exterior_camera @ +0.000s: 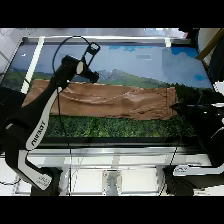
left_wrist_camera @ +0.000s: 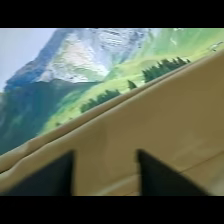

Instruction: Fold the clothes and pants, and hang the long-sleeved shirts on hangers.

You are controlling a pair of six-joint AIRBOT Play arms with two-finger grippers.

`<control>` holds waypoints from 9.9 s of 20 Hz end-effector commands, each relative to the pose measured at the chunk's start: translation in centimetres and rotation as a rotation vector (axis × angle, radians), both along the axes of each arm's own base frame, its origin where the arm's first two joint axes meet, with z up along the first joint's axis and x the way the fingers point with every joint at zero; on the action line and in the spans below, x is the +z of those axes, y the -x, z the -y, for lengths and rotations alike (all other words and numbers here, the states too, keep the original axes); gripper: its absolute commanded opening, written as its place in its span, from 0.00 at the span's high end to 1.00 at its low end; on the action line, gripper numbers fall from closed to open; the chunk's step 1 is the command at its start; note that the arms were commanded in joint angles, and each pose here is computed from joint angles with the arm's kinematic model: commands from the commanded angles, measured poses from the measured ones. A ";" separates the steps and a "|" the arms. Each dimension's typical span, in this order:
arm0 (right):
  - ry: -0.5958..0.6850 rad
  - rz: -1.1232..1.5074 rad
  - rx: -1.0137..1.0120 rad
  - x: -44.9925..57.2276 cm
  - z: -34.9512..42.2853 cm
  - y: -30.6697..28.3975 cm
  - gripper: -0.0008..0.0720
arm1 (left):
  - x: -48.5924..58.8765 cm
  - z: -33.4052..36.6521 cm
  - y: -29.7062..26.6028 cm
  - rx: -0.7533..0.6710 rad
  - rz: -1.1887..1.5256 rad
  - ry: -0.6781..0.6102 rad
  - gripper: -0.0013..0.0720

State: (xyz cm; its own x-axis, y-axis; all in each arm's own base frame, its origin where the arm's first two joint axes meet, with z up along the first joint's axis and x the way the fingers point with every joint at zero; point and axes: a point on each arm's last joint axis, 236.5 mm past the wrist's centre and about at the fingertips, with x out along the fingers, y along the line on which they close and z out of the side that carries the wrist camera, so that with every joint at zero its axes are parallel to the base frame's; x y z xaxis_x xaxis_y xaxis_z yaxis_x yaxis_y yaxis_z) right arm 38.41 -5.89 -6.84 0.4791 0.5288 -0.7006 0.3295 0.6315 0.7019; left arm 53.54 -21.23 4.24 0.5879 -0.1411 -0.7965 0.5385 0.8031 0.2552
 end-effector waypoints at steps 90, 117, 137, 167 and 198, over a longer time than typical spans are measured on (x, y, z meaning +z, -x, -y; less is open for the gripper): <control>-0.121 -0.019 0.583 13.5 -20.5 1.2 0.93 | 7.4 -12.7 6.8 0.211 -0.356 0.508 0.97; 0.034 0.246 0.640 20.0 -35.9 -2.2 0.94 | -0.7 -4.6 8.1 0.049 -0.505 0.302 0.97; 0.284 0.358 0.792 18.3 -40.0 -7.2 0.44 | 9.0 -22.6 10.0 0.382 -0.316 0.417 0.97; -0.315 -0.046 0.480 3.1 -43.0 -4.5 0.39 | 9.4 -21.6 9.9 0.361 -0.316 0.455 0.97; 0.541 -0.593 -0.638 21.2 25.1 25.1 0.94 | 8.1 -21.6 9.4 0.396 -0.354 0.477 0.97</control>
